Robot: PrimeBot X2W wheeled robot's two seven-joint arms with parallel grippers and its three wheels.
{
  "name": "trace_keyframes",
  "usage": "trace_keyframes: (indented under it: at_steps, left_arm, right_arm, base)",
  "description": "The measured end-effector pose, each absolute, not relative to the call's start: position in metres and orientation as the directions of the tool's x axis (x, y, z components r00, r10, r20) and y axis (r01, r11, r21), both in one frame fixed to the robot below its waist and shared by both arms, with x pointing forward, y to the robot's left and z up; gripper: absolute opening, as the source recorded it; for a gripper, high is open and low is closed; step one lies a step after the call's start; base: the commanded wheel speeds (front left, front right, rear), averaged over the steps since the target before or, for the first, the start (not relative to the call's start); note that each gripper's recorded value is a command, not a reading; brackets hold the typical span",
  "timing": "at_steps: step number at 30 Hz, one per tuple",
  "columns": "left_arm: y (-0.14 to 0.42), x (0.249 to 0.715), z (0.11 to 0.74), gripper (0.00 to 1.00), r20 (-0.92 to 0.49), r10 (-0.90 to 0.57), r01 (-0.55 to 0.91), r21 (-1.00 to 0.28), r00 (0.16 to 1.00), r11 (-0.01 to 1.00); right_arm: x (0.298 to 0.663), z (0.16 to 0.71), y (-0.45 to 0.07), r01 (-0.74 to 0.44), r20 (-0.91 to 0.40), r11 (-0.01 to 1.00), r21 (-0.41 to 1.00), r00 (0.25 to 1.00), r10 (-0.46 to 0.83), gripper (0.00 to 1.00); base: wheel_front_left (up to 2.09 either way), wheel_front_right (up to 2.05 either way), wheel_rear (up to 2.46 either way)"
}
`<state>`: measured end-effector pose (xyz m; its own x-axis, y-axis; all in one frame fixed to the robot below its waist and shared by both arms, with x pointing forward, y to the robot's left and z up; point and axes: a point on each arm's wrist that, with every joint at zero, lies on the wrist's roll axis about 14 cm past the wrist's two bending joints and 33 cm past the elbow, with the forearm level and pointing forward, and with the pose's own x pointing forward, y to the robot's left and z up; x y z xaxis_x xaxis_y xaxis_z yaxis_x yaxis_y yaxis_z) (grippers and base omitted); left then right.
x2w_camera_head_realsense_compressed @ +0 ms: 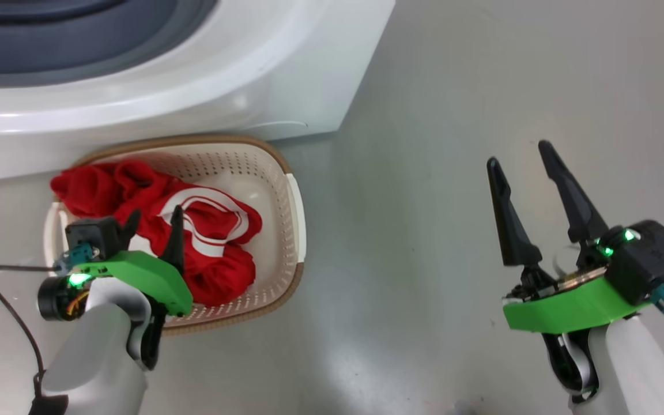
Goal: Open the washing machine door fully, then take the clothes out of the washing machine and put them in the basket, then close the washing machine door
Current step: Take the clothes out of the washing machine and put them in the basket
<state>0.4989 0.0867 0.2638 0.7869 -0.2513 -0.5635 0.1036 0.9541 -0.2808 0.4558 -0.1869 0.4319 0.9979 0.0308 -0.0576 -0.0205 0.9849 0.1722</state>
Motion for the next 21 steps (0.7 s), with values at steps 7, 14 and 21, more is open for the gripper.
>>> trace_keyframes:
  at_steps: [7,14,21]
  left_arm:
    - [0.092,0.509,0.305,1.0,-0.454,-0.228,0.103,-0.284,0.861,0.953]
    - [0.098,0.508,0.35,1.0,-0.334,-0.192,0.1,-0.275,0.923,0.956]
    - [0.109,0.499,0.394,1.0,-0.209,-0.157,0.097,-0.273,0.965,0.957]
  right_arm:
    - [0.453,0.445,-0.18,-0.042,-0.026,0.983,0.181,0.999,0.048,1.0]
    - [0.442,0.455,-0.177,-0.05,-0.014,0.982,0.181,0.998,0.054,1.0]
    - [0.434,0.469,-0.177,-0.055,0.016,0.982,0.179,0.998,0.053,1.0]
  base:
    - [0.0,0.0,0.0]
    - [0.0,0.0,0.0]
    - [0.0,0.0,0.0]
